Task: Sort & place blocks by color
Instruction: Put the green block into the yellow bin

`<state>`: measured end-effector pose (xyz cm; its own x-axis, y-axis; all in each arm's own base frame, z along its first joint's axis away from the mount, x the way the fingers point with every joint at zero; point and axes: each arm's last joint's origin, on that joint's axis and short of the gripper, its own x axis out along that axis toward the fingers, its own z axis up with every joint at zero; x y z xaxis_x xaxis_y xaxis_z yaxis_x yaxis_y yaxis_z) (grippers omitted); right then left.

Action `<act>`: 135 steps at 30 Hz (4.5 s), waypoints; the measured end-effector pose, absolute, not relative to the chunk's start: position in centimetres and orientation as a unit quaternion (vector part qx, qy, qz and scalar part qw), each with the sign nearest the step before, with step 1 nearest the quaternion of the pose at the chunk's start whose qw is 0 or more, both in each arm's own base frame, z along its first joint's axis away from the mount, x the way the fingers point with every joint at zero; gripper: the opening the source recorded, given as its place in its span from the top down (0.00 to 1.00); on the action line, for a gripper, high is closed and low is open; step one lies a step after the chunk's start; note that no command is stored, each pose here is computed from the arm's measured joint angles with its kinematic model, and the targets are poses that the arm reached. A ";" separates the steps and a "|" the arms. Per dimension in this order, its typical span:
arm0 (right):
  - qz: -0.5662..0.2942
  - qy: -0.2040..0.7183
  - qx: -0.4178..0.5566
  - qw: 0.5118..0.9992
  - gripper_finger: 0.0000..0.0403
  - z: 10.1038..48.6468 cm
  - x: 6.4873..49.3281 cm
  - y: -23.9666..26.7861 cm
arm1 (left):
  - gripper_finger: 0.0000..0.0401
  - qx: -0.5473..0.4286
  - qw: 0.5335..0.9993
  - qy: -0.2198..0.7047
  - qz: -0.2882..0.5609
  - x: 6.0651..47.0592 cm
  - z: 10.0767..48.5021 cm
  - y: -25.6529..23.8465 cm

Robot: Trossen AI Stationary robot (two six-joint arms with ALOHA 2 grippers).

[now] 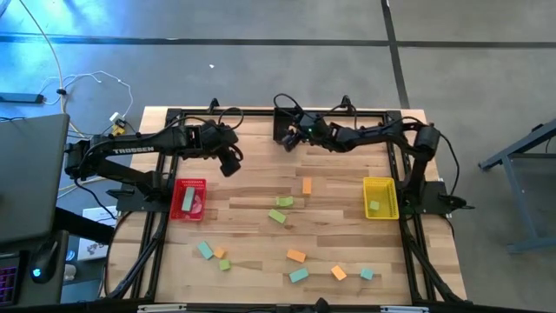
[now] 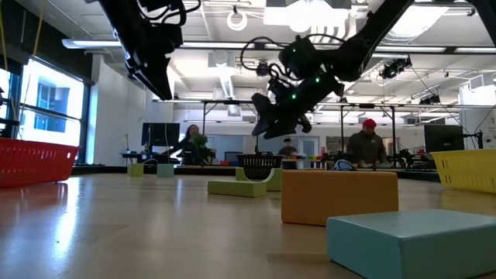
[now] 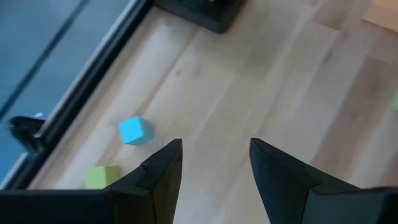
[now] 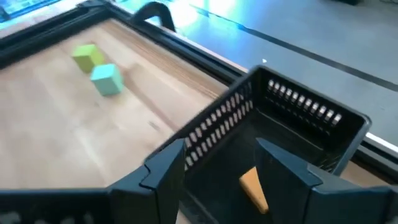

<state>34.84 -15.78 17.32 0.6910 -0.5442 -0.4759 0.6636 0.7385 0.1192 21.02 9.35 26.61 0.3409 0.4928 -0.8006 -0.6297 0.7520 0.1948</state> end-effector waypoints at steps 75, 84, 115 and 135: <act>-0.302 0.250 0.117 0.912 0.56 20.8 34.1 -10.9 | 0.57 -0.250 0.594 0.635 0.426 15.5 16.2 26.0; -0.302 0.252 0.119 0.912 0.56 20.8 34.1 -10.9 | 0.57 -0.249 0.601 0.630 0.424 15.7 16.1 26.2; -0.296 0.253 0.119 0.914 0.56 20.8 34.2 -10.6 | 0.57 -0.247 0.568 0.646 0.447 16.9 14.8 25.8; -0.295 0.273 0.118 0.908 0.56 20.5 34.0 -10.1 | 0.63 -0.239 0.536 0.687 0.429 18.0 13.5 25.5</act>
<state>34.04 -10.15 20.48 0.6775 -0.4715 -0.5645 0.5997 0.7984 0.0530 18.05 25.54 13.52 -0.3108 0.1318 -0.9413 -0.7877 0.5185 0.3327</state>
